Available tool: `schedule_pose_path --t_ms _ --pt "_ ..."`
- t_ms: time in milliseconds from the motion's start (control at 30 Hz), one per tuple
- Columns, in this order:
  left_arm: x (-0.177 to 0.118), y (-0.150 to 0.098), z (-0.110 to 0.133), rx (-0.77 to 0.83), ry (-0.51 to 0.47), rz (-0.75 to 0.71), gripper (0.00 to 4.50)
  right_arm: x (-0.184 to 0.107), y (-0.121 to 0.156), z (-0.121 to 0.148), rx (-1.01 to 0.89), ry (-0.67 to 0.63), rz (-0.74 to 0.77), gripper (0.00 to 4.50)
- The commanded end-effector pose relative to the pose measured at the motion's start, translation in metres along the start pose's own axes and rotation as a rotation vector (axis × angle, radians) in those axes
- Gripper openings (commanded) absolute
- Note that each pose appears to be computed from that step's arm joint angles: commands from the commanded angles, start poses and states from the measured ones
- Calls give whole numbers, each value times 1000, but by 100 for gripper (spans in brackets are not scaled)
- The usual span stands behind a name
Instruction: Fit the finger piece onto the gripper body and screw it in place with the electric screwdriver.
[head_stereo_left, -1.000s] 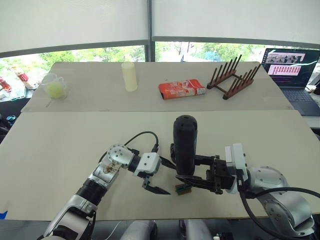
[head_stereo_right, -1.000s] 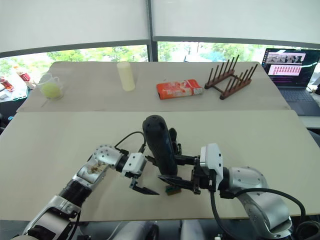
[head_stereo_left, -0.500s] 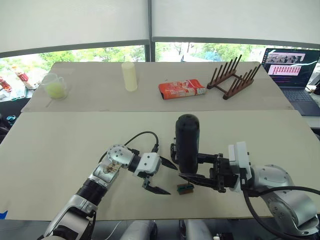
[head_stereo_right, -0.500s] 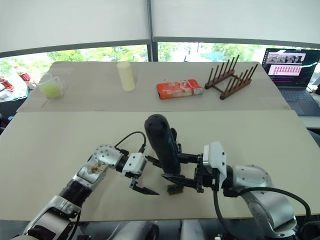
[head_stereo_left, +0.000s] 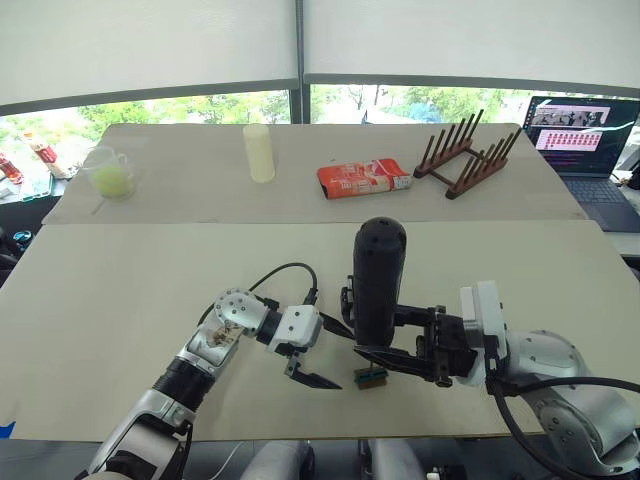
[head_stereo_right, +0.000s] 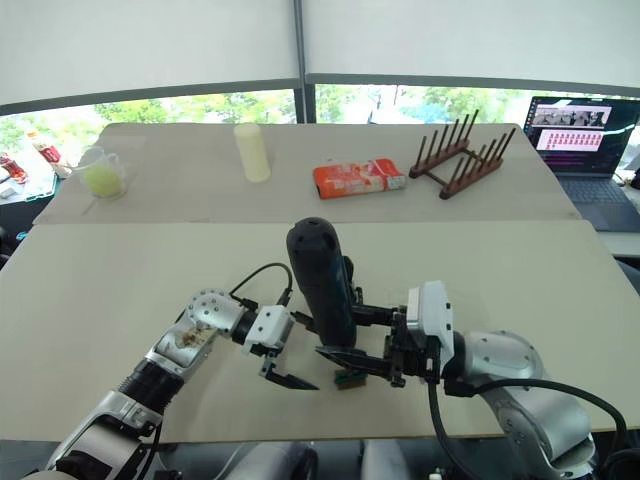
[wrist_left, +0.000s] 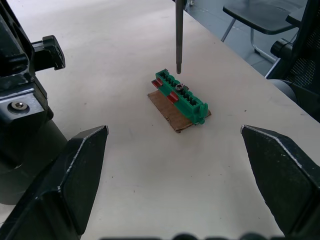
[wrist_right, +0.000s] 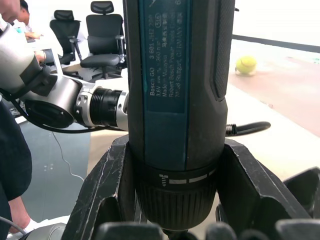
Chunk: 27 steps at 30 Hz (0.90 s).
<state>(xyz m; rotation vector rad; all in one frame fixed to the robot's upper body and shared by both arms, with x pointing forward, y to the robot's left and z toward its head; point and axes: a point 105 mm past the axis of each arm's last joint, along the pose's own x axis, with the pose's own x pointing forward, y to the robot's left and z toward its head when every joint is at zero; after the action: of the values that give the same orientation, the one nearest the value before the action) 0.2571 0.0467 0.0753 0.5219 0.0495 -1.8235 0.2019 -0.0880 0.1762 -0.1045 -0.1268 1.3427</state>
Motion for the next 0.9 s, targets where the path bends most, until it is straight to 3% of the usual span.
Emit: schedule_pose_path --t_ms 33,900 --pt "0 2 8 37 -15 -2 450 3 2 10 -43 -40 15 190" --pt "-1 3 7 37 -13 1 450 3 4 6 -32 -24 15 190"
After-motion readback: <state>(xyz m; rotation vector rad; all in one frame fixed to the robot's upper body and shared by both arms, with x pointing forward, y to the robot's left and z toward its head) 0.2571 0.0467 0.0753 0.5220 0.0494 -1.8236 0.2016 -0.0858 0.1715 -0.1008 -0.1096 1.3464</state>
